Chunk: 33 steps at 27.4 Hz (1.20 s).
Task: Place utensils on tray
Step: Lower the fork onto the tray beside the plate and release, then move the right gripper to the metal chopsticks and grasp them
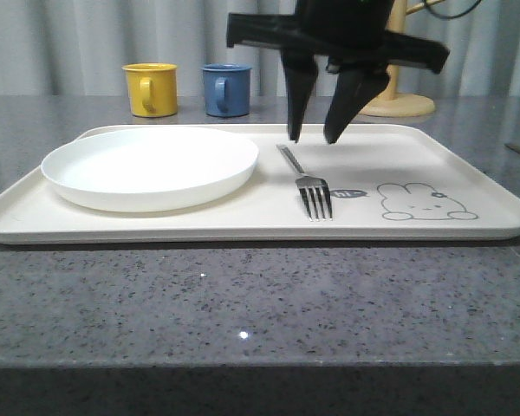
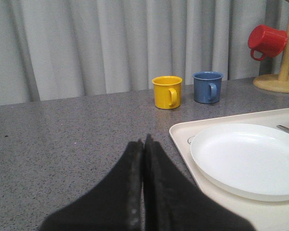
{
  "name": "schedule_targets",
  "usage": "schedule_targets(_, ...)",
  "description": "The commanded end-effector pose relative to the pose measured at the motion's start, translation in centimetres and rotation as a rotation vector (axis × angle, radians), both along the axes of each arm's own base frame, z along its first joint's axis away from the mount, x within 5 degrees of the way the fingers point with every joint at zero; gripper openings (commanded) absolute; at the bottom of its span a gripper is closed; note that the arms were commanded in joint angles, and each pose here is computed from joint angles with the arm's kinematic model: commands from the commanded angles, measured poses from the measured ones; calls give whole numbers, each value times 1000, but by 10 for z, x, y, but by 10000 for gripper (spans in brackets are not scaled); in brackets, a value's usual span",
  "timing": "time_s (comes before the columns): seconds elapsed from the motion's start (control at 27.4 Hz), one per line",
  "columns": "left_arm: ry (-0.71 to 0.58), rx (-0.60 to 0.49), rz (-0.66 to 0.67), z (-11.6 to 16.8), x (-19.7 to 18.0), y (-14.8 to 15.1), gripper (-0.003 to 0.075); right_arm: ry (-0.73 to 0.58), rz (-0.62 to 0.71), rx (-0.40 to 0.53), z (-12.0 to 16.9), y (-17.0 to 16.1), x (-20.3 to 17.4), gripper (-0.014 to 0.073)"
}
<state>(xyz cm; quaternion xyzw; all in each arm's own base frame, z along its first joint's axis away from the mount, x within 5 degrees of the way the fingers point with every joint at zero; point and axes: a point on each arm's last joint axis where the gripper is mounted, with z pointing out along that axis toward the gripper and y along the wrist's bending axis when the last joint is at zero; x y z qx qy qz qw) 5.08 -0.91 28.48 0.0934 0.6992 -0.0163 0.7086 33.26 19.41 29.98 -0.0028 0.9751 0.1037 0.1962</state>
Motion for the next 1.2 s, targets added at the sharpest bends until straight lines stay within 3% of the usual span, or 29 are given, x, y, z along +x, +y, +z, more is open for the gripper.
schedule_targets(0.0, -93, -33, 7, 16, -1, 1, -18, -113, 12, -29, 46, -27, -8, 309)
schedule_targets(0.15, -93, -33, 7, 16, -1, 1, -18, -112, 6, -66, 55, -51, -8, 309)
schedule_targets(0.36, -93, -33, 7, 16, -1, 1, -18, -98, -75, -127, 62, -118, -10, 309)
schedule_targets(0.69, -93, -33, 7, 16, -1, 1, -18, -1, -158, -132, 26, -197, -16, 309)
schedule_targets(1.17, -93, -33, 7, 16, -1, 1, -18, 105, -120, -123, -11, -212, 2, 309)
